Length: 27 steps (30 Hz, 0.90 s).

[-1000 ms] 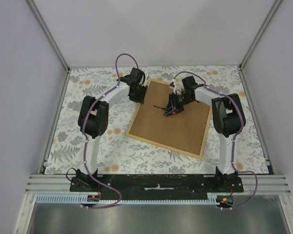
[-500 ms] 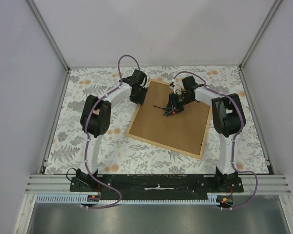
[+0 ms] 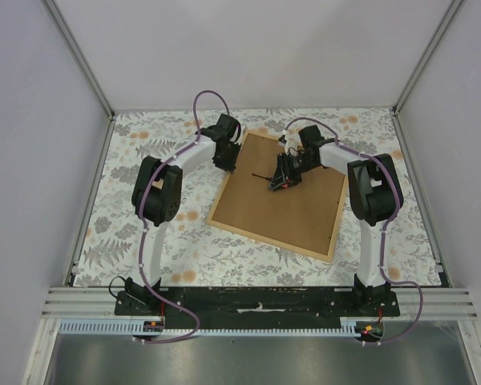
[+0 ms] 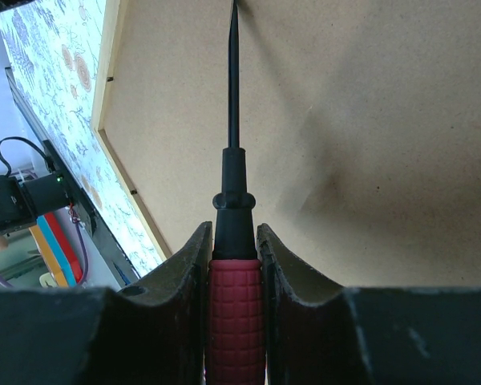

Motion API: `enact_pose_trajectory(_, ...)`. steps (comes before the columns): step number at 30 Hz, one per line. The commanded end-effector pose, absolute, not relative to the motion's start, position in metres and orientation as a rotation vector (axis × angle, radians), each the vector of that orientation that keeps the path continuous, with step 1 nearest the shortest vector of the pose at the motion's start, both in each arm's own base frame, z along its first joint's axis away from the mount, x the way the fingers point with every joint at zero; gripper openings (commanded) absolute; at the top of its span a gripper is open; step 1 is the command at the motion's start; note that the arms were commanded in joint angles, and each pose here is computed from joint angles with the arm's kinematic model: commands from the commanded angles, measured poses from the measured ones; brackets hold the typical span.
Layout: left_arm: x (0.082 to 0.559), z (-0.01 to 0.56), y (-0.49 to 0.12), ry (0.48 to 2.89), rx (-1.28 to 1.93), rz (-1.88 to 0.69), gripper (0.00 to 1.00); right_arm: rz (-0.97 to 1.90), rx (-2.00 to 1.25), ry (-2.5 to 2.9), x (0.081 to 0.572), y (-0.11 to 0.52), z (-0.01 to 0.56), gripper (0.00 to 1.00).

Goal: Take the photo out of the frame
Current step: Adjust the photo frame item on the photo frame.

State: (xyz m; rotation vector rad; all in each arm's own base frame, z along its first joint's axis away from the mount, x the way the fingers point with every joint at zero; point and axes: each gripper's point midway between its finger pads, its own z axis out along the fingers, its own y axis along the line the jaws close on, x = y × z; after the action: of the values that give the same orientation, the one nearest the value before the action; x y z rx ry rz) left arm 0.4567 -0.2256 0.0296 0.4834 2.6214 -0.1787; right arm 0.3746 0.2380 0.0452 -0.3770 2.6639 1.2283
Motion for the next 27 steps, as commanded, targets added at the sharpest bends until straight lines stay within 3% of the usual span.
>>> enact_pose_trajectory(1, 0.465, 0.035, -0.225, 2.597, 0.498, -0.256, 0.11, 1.238, -0.410, 2.643, 0.374, 0.239, 0.045, 0.00)
enact_pose_trajectory(5, 0.462, 0.043, -0.226, 2.584, 0.473, -0.449, 0.02, 1.261, -0.400, 2.647, 0.373, 0.239, 0.045, 0.00)
enact_pose_trajectory(14, 0.442, 0.017, -0.228, 2.633, 0.421, -0.743, 0.02, 1.330, -0.379, 2.646, 0.369, 0.243, 0.050, 0.00)
enact_pose_trajectory(27, 0.445, 0.058, -0.230, 2.483, 0.346, -1.029, 0.02, 1.478, -0.344, 2.584, 0.371, 0.243, 0.073, 0.00)
